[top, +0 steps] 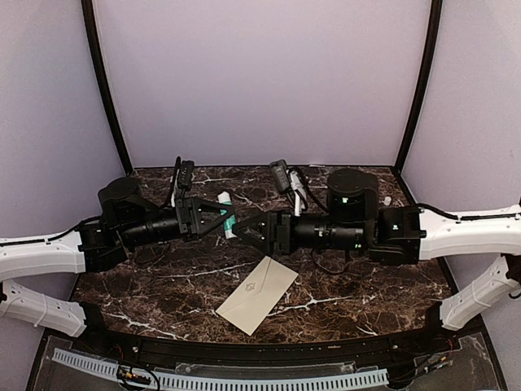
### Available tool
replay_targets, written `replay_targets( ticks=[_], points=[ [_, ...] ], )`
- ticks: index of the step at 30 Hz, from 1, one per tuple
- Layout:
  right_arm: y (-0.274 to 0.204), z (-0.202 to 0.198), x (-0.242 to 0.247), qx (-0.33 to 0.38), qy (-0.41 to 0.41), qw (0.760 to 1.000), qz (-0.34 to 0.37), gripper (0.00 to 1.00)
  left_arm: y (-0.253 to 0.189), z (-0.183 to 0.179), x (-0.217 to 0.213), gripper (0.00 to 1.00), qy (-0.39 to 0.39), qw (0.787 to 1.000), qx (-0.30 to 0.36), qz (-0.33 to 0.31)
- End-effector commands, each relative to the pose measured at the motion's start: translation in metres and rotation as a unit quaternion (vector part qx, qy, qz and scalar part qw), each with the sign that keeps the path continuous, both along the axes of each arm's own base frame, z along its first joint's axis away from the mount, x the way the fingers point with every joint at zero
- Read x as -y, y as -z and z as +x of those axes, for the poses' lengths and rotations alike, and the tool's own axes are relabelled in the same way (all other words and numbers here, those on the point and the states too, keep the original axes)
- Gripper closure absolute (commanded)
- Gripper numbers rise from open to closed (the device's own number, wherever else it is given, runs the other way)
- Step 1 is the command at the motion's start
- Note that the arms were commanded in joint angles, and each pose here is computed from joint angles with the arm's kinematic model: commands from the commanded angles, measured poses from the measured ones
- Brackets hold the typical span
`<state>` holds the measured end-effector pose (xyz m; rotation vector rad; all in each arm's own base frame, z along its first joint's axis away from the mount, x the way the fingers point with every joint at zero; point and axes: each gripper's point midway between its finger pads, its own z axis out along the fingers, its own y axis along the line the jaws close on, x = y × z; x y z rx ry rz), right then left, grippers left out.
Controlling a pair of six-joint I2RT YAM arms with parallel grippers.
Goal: Place the letter into the envelope and seal it
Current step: Screw the solid glue.
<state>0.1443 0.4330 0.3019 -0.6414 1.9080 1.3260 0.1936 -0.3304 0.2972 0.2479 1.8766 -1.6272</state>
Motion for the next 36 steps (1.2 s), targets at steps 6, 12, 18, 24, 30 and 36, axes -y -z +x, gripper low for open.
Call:
replay_targets(
  ticks=[6, 12, 18, 24, 30, 36],
  points=[
    [-0.047, -0.04, 0.011, 0.008, -0.118, 0.98, 0.162, 0.28, -0.081, -0.048, -0.001, 1.0, 0.118, 0.978, 0.133, -0.108],
    [-0.055, -0.048, 0.002, 0.012, -0.149, 0.971, 0.187, 0.41, -0.092, -0.058, -0.003, 1.0, 0.139, 0.971, 0.146, -0.128],
    [-0.054, -0.053, -0.011, 0.01, -0.17, 0.968, 0.183, 0.54, -0.094, -0.059, -0.004, 1.0, 0.142, 0.969, 0.149, -0.134],
    [-0.056, -0.054, -0.015, 0.01, -0.178, 0.965, 0.19, 0.58, -0.095, -0.061, -0.004, 1.0, 0.147, 0.968, 0.15, -0.136],
    [-0.059, -0.054, -0.017, 0.014, -0.18, 0.964, 0.196, 0.62, -0.095, -0.061, -0.003, 1.0, 0.15, 0.967, 0.15, -0.138],
    [-0.06, -0.056, -0.02, 0.013, -0.187, 0.962, 0.199, 0.67, -0.094, -0.061, -0.002, 1.0, 0.151, 0.967, 0.15, -0.139]
  ],
)
